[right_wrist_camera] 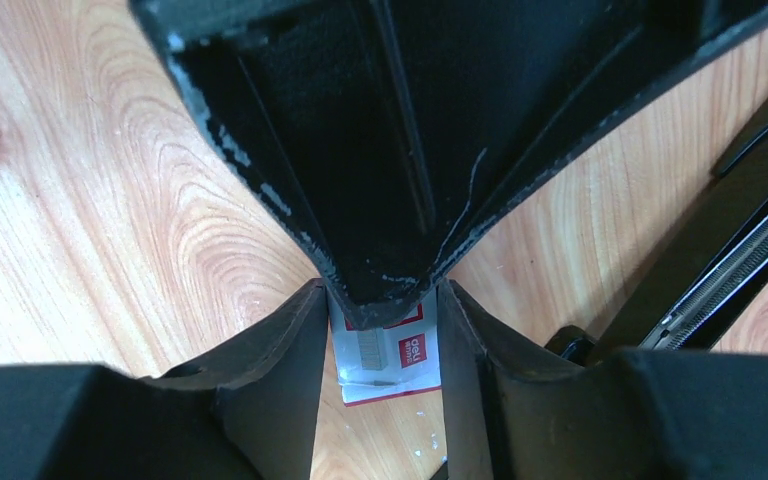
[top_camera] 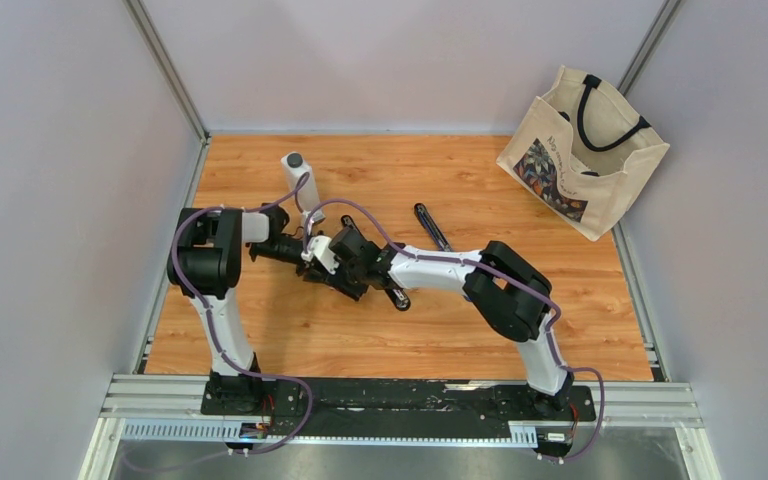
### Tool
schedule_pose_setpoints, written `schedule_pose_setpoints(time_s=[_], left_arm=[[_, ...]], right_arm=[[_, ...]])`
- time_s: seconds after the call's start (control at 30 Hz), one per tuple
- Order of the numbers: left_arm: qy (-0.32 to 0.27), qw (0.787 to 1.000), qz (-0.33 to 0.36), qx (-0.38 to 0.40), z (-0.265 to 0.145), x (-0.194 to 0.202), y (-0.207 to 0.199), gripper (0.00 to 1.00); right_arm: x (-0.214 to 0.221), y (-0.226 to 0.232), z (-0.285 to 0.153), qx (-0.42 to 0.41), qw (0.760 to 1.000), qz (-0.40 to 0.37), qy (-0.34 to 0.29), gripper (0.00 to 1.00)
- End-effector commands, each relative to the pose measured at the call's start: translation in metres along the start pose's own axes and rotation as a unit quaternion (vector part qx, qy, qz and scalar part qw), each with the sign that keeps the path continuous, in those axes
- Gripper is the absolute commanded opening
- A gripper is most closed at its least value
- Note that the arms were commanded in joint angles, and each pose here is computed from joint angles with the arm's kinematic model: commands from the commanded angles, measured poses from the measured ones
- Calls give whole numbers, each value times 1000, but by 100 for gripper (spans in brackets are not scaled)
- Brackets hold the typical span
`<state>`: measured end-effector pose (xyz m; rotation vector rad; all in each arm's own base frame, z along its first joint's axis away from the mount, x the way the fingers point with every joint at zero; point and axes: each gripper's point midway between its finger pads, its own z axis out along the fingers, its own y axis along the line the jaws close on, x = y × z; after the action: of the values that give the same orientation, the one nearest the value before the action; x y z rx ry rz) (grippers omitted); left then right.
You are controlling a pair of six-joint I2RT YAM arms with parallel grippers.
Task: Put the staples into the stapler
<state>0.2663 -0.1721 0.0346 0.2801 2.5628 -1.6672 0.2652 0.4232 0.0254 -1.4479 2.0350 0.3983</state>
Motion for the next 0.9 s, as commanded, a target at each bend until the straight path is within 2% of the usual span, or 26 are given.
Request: schedule_pose_setpoints(time_s=[0.0,0.4,0.6,0.87], left_arm=[[23,998,-11,55,11,10,-21,57],[27,998,-20,59,12,11,-19,56],[28,998,-21,58,12,11,-18,52],[32,998,-25,50,12,13,-15,44]], right_arm=[[-10,0,18,6,1000,4,-14,43],[-27,2,-4,-9,1000,-10,-22,56],[-22,-5,-41,-23,999,-40,-23,61],[2,-32,-94,-28,999,-24,-24,61]])
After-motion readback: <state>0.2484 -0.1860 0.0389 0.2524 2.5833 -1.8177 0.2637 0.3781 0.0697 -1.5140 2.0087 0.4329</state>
